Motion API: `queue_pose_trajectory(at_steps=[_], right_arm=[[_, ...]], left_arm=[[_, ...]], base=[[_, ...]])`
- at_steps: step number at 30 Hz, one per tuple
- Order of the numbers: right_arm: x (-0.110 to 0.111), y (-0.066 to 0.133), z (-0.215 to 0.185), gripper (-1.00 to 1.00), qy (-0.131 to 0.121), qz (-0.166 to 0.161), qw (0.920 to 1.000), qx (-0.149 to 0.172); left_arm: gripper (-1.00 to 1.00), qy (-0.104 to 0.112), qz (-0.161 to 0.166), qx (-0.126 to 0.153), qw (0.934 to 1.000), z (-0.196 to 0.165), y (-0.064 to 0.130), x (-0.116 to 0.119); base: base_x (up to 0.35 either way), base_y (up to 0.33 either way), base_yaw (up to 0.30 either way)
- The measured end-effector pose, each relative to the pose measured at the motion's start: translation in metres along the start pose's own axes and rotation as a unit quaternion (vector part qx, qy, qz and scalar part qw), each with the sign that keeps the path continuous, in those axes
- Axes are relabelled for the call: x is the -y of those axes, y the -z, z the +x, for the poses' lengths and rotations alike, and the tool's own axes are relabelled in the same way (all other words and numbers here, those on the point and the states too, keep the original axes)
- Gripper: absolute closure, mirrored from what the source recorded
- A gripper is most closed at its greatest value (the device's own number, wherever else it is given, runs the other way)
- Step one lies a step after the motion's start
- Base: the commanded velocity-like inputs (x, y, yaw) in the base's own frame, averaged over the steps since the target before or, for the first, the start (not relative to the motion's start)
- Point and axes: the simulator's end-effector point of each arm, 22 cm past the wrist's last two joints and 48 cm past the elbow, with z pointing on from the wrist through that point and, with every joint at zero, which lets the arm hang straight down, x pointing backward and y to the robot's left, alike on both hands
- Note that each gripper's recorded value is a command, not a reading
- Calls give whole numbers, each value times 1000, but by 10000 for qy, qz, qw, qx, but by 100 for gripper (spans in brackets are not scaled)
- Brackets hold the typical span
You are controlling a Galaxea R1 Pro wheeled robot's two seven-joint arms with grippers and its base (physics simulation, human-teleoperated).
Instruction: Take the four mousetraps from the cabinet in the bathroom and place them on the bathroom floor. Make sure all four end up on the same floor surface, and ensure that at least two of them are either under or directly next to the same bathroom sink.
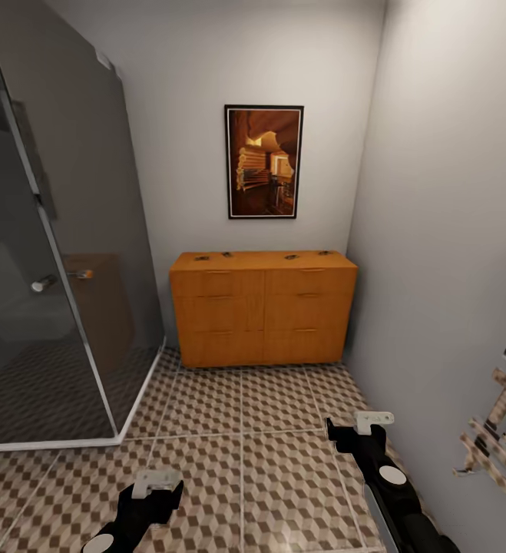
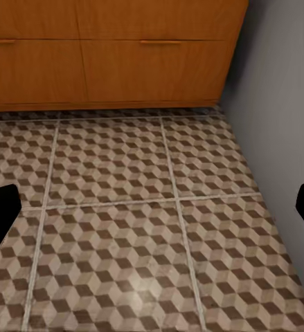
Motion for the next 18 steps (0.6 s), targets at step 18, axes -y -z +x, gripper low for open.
queue_pose_trajectory(at_steps=[18], right_arm=[[0,0,-1,-100,-2,3,10000,7]], left_arm=[[-100,0,0,7,10000,-1,0,0]], base=[[230,-64,-39]])
